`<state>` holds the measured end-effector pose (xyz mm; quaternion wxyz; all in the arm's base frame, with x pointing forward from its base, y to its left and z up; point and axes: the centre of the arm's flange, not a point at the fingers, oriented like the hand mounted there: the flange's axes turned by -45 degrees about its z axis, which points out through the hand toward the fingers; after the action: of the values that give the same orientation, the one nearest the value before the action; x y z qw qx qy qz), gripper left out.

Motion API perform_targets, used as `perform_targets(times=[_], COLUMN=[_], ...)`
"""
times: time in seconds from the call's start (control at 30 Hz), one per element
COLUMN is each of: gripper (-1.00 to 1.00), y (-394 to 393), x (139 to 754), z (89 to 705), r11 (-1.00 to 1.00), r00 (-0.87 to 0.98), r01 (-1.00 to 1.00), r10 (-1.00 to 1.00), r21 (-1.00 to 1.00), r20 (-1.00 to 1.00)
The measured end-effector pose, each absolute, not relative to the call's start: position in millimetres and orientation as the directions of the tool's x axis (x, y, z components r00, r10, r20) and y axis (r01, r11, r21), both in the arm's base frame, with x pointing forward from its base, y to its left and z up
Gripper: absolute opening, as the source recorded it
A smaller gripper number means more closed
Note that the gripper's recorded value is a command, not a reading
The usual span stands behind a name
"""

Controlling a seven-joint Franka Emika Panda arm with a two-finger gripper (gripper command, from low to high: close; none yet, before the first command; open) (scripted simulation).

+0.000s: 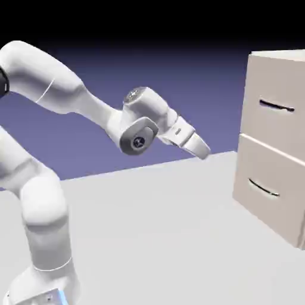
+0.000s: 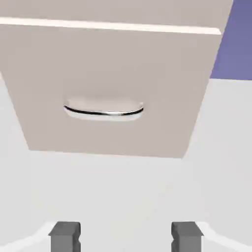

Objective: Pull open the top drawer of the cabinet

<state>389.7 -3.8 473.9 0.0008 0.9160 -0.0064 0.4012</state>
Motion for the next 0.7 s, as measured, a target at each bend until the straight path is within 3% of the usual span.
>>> perform_targets(times=[0.33,0.7], gripper=[0.00,0.00], y=[-50,-34], x=[367,328], z=[597,699], r11=[-0.883,-0.664], r00=[0.385,0.020], r01=[-0.319,-0.319], r10=[-0.453,-0.718], r21=[-0.344,-0.676], r20=[0.804,0.696])
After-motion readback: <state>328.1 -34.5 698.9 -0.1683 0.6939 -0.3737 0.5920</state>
